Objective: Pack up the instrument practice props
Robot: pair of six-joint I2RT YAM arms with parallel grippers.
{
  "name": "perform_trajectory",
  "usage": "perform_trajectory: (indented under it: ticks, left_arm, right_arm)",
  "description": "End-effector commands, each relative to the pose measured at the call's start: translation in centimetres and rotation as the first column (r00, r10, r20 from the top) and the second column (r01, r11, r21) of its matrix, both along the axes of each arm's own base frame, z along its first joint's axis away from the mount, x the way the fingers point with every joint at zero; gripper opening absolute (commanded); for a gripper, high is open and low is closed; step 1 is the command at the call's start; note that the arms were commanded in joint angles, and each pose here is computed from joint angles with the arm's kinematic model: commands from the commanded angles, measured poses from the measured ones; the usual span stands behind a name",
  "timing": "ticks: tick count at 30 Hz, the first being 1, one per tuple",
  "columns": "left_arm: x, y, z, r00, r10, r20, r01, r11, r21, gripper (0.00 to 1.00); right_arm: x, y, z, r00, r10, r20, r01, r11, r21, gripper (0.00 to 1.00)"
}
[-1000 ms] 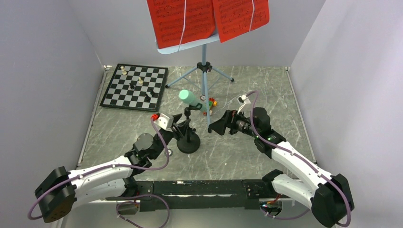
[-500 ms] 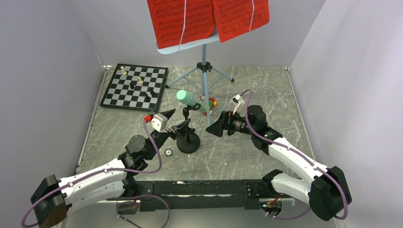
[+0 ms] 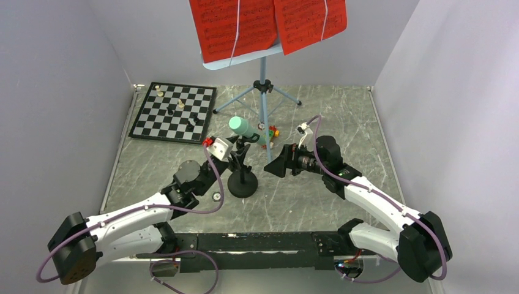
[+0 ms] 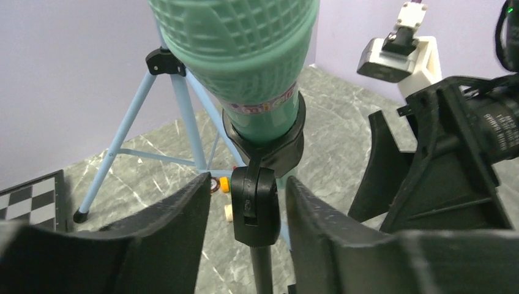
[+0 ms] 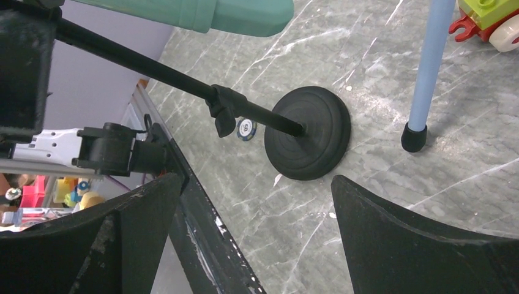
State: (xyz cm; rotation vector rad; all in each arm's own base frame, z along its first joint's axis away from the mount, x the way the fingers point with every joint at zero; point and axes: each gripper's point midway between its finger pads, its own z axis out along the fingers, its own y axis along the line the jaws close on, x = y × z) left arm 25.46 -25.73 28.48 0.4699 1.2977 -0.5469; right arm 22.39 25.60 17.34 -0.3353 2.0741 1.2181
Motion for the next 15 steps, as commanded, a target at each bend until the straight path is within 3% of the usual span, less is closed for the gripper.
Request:
perform_trajectory:
  ticks: [1, 8, 11, 15]
  left_arm:
    - [0.5, -0.4, 1.5, 1.0, -0.004, 0.025, 0.004, 1.0, -0.004, 0.44]
    - [0.5, -0.2, 0.8, 1.0, 0.0, 0.007, 0.0, 1.0, 0.018, 0.07]
    - [0.4, 0.3, 0.5, 1.0, 0.014, 0.009, -0.014, 1.0, 0.022, 0.0]
    - [0.5, 1.4, 0.3, 0.998, 0.061, -0.007, -0.061, 0.998, -0.003, 0.0]
  right_arm:
    - [0.8, 0.8, 2.5, 0.998, 0.006, 0.067, -0.009, 0.999, 0.036, 1.0]
    - [1.8, 2.1, 3.1, 0.998, -0.013, 0.063, 0.009, 0.997, 0.07, 0.98]
    - [2.1, 3.1, 3.1, 0.998, -0.009, 0.066, 0.004, 0.998, 0.066, 0.95]
    - [2.2, 4.4, 3.0, 0.996, -0.014, 0.089, 0.008, 0.998, 0.066, 0.9]
